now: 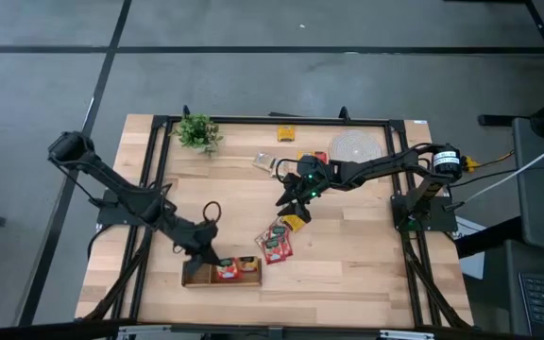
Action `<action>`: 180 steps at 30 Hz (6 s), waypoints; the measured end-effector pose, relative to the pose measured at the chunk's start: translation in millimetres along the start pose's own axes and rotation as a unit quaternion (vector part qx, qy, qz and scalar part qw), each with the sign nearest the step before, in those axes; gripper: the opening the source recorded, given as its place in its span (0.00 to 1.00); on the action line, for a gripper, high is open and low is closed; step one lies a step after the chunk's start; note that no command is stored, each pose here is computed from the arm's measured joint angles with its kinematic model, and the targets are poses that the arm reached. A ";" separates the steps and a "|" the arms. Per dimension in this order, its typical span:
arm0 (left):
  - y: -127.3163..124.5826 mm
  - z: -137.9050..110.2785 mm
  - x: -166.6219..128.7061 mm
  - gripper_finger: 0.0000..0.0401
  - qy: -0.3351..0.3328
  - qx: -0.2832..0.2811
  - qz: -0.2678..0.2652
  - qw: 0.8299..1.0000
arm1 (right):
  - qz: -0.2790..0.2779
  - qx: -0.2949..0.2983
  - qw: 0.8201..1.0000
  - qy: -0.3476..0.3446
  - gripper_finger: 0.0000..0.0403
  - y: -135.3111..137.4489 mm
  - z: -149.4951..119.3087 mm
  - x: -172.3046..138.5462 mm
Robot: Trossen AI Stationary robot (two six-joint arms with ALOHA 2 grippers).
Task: Pick & Place Tea
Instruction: Put the red tea bag into the middle section of the wooden organizer
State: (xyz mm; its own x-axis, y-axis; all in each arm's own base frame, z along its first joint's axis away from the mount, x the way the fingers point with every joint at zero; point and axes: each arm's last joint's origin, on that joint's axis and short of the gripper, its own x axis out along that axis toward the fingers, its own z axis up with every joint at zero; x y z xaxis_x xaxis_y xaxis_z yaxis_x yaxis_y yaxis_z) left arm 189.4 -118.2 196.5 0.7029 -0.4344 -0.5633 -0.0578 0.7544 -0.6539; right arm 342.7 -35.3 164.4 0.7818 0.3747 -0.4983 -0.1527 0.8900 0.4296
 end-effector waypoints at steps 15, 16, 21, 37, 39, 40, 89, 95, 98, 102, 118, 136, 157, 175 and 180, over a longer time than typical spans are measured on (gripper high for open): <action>8.0 -16.6 -1.6 0.01 0.033 0.017 0.080 0.996 | -0.025 -0.011 1.000 -0.005 0.50 -1.5 0.4 -0.1; 8.6 -16.9 -1.7 0.01 0.035 0.017 0.084 0.996 | -0.025 -0.011 1.000 -0.005 0.50 -1.5 0.4 -0.1; 9.7 -16.4 -1.9 0.01 0.024 0.041 0.097 0.994 | -0.026 -0.011 1.000 -0.006 0.50 -1.6 0.4 -0.1; 11.5 -12.8 -1.7 0.04 0.014 0.049 0.101 0.994 | -0.037 -0.011 0.999 -0.008 0.50 -2.1 0.5 -0.1; 11.5 -12.8 -1.7 0.05 0.014 0.049 0.101 0.994 | -0.037 -0.011 0.999 -0.008 0.50 -2.1 0.5 -0.1; 11.5 -12.8 -1.7 0.06 0.014 0.049 0.101 0.994 | -0.037 -0.011 0.999 -0.008 0.50 -2.1 0.5 -0.1; 43.2 37.0 -7.4 0.08 -0.125 0.144 0.224 0.956 | -0.059 0.099 0.987 0.108 0.41 11.6 -37.7 10.4; 43.1 36.8 -7.4 0.08 -0.126 0.140 0.223 0.956 | -0.034 0.119 0.984 0.125 0.39 3.6 -51.6 27.1; 43.2 36.8 -7.4 0.08 -0.125 0.140 0.223 0.956 | -0.021 0.118 0.985 0.121 0.39 1.7 -53.1 31.3; 43.2 36.8 -7.4 0.08 -0.125 0.140 0.223 0.957 | -0.005 0.116 0.987 0.115 0.39 2.5 -51.5 32.2; 43.1 36.7 -7.3 0.08 -0.125 0.140 0.222 0.957 | 0.021 0.117 0.987 0.106 0.39 3.4 -49.5 34.0; 43.3 36.6 -7.3 0.08 -0.124 0.140 0.223 0.957 | 0.016 0.120 0.987 0.103 0.39 1.1 -57.7 46.4; 43.4 36.5 -7.4 0.08 -0.123 0.140 0.223 0.957 | 0.037 0.106 0.990 0.085 0.02 2.1 -53.7 47.4; 43.5 36.5 -7.4 0.08 -0.123 0.140 0.224 0.957 | 0.032 0.081 0.995 0.043 0.01 5.8 -40.3 41.7; 43.5 36.5 -7.4 0.08 -0.124 0.140 0.225 0.956 | 0.026 0.067 0.997 0.017 0.00 9.0 -26.7 38.4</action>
State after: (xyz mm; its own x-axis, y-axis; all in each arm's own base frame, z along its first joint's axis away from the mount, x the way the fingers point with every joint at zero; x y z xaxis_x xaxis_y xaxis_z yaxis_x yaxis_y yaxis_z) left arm 207.5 -64.2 190.7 0.8003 0.0694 -0.5956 -0.2261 0.9549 -0.1925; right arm 355.2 -6.0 128.9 0.7543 0.4295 -0.4965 -0.1080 0.8272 0.5514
